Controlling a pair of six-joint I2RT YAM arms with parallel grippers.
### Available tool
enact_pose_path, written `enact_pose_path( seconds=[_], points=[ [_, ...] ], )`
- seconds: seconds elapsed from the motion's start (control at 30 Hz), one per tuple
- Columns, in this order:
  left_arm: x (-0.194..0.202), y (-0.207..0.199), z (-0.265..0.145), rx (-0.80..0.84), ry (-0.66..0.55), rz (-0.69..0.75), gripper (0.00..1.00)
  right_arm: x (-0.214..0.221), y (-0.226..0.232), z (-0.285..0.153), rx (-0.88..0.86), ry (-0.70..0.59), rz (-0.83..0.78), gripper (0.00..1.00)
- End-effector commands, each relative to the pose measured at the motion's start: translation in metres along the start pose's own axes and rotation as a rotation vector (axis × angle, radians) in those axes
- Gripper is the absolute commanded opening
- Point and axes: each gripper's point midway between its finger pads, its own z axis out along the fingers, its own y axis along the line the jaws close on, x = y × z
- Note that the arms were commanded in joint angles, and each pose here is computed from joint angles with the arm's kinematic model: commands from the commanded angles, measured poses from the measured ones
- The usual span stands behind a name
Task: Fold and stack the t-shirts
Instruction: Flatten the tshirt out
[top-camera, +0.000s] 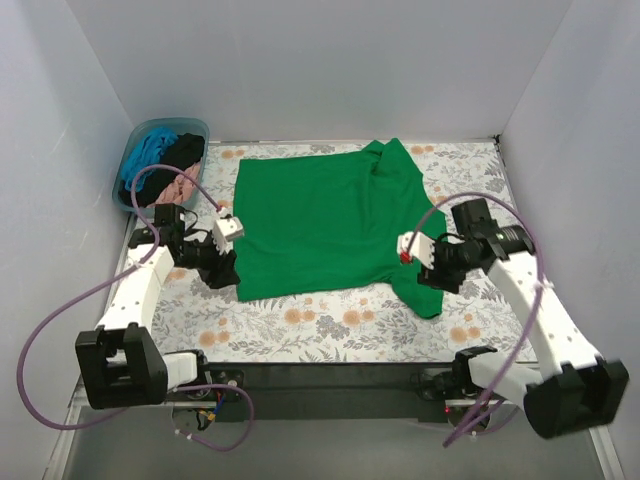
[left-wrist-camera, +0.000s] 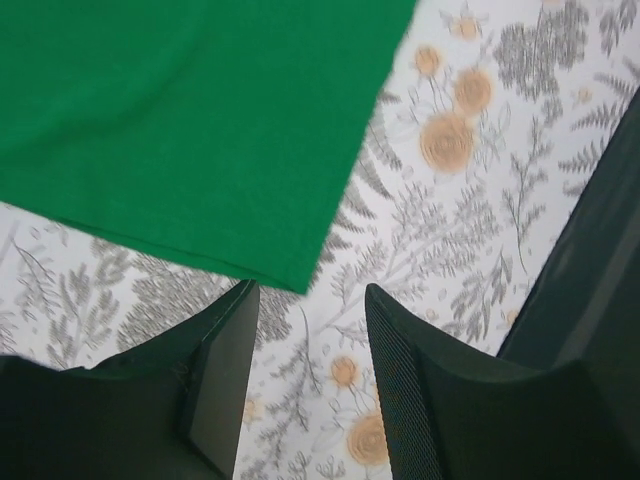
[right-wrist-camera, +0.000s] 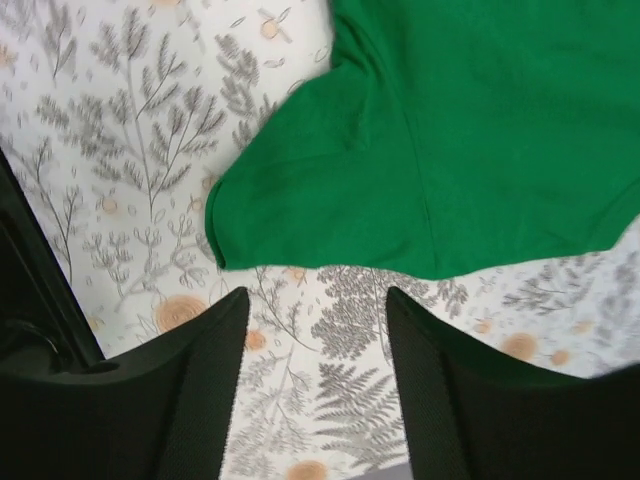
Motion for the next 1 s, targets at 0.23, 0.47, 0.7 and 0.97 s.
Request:
enact_pose_path(
  seconds=[0.23,0.47,0.7,0.97],
  points=[
    [-0.068,0.043,0.024,0.012,-0.183,-0.151,0.49,-0.018,-0.017,0.064,-0.317,0.012,0.579,0.45],
    [-0.065,0.046,0.034,0.024,-0.196,-0.23,0.53,0.001,-0.001,0.101,-0.424,0.119,0.76,0.47],
    [-0.06,0.043,0.031,0.0,-0.194,-0.205,0.54,0.013,-0.016,0.125,-0.371,0.165,0.828,0.48],
    [-0.061,0.042,0.032,0.003,-0.203,-0.202,0.54,0.019,-0.021,0.138,-0.358,0.194,0.867,0.54]
  ],
)
